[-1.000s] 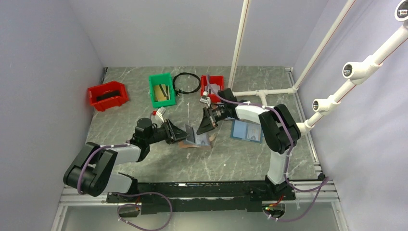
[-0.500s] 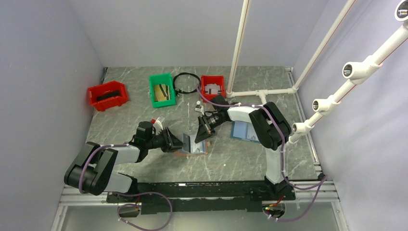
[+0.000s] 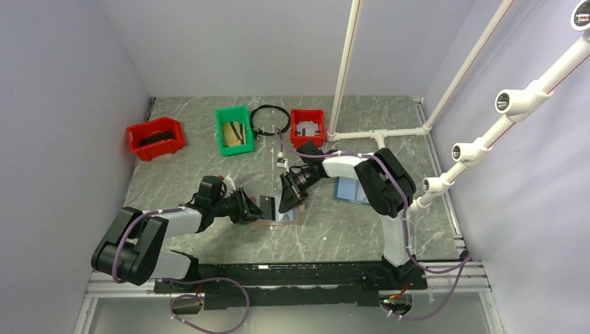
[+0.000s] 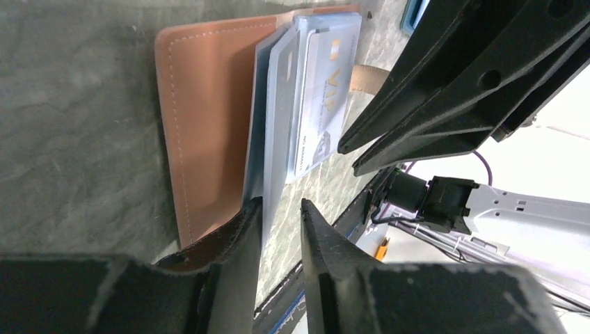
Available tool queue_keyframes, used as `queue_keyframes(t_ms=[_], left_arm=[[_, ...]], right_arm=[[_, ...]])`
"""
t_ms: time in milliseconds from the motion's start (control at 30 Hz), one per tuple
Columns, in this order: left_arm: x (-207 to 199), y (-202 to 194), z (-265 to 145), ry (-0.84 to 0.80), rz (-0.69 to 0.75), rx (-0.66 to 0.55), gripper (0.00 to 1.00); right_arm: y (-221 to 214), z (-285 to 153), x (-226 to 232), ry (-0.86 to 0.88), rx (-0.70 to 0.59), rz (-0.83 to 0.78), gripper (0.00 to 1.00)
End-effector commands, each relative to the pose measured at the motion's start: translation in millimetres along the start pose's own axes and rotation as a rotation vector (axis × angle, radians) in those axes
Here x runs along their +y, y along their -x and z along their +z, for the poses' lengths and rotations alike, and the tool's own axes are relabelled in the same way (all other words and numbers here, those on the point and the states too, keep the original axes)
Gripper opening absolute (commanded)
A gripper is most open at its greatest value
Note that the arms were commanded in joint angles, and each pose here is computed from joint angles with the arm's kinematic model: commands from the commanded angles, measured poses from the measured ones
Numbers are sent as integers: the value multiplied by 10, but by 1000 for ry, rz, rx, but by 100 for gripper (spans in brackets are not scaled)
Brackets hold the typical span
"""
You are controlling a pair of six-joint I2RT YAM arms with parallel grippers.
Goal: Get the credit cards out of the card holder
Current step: Remove the credit card from the card holder.
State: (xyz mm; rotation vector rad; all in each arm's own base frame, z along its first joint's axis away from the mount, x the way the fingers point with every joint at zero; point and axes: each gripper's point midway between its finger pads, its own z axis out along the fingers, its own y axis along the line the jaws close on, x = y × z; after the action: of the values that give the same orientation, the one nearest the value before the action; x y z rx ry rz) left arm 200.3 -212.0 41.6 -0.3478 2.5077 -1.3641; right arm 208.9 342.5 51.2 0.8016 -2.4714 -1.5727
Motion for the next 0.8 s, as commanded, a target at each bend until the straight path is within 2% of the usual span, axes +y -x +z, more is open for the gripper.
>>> queue_keyframes(t_ms=[0, 167, 467, 767], left_arm=[[-60, 189, 17, 8, 25, -53, 29], [-120, 231, 71, -34, 6, -38, 0], [-544, 290, -94, -219, 115, -110, 0], [-973, 366, -268, -343, 217, -147, 0]], right_arm=[[113, -19, 5, -11, -18, -36, 24], [123, -29, 41, 2, -20, -42, 30], [231, -229, 319, 154, -67, -45, 41], [367, -459, 678, 271, -114, -66, 44]])
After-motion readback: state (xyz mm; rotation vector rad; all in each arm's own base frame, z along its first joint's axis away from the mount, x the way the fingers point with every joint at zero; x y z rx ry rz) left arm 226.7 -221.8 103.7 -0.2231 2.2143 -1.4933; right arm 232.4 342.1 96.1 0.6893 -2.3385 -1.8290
